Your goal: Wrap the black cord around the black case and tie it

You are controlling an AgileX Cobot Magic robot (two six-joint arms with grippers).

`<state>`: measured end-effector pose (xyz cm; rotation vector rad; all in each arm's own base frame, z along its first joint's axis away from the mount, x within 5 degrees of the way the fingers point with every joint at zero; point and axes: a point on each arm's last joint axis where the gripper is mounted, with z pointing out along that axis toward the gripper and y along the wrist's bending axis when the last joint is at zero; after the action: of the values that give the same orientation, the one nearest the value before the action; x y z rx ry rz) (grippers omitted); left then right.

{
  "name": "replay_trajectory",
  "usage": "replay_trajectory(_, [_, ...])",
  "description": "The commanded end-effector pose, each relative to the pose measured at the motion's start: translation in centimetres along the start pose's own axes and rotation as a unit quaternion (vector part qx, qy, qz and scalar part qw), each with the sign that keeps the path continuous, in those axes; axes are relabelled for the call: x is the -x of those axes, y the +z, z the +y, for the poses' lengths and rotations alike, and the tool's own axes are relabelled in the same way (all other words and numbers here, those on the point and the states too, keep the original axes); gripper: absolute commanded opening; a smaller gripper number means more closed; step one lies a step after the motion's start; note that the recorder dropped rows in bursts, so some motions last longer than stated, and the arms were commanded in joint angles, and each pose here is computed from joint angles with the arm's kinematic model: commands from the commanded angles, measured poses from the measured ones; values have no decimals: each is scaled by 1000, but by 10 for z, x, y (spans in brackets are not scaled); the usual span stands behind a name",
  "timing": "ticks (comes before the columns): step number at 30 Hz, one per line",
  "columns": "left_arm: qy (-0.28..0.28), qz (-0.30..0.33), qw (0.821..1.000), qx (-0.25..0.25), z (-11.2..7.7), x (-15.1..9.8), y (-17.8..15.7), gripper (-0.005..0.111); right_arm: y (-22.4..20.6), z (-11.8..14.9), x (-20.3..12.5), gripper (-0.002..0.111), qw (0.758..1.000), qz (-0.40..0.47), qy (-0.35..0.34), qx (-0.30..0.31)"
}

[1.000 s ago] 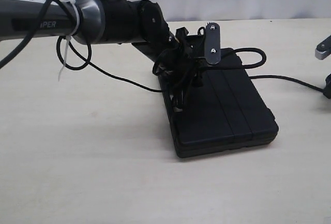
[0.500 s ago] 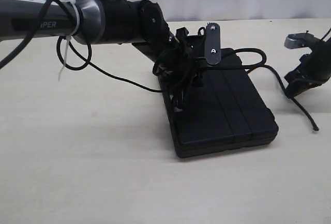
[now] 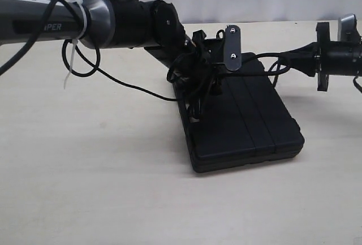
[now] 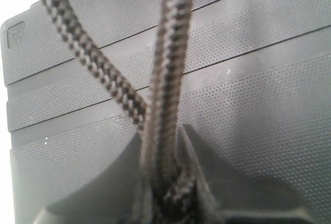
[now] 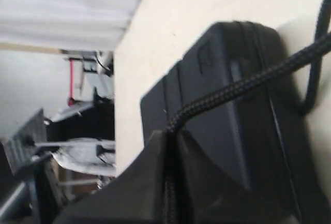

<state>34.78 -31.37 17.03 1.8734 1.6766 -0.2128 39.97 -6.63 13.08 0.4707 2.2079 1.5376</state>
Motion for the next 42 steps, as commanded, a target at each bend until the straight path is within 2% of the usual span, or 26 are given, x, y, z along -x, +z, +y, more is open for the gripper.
replay_trajectory(1, [-14, -15, 1000, 14, 3, 4, -3, 0, -3, 1, 0, 4, 999, -43, 7, 31])
replay_trajectory(4, [-29, -21, 999, 23, 4, 1, 5, 0, -4, 4, 3, 4, 997, -62, 18, 45])
replay_trajectory(6, [-9, -11, 1000, 14, 0, -6, 19, 0, -5, 6, 4, 4, 994, -85, 32, 59])
replay_trajectory(9, [-16, -18, 997, 78, 9, -10, 31, 0, -5, 5, 3, 4, 995, -81, 27, 56])
replay_trajectory(13, [-22, -19, 995, 94, 10, -12, 37, 0, -5, 7, 4, 4, 993, -89, 38, 63])
replay_trajectory(15, [-8, -13, 996, 89, 4, -13, 47, 0, -5, 7, 4, 4, 993, -88, 47, 63])
replay_trajectory(19, [67, -4, 995, 77, -9, -7, 59, 0, -9, 19, 5, 4, 993, -92, 40, 68])
replay_trajectory(23, [66, -16, 988, 139, -2, 0, 58, 0, -12, 29, 6, 4, 993, -93, 32, 70])
replay_trajectory(27, [66, -26, 973, 220, 11, 3, 53, 0, -12, 30, 2, 4, 995, -74, 22, 57])
replay_trajectory(30, [74, -30, 963, 256, 16, 6, 50, 0, -12, 29, 0, 4, 997, -64, 20, 49])
replay_trajectory(33, [90, -23, 959, 268, 16, 2, 56, 0, -12, 30, -1, 4, 997, -59, 17, 46])
replay_trajectory(37, [140, -4, 961, 240, 7, -2, 69, 0, -7, 38, -4, 4, 998, -49, 6, 48])
replay_trajectory(42, [140, -8, 952, 272, 7, 0, 72, 0, 6, 44, -11, 4, 999, -24, -5, 45])
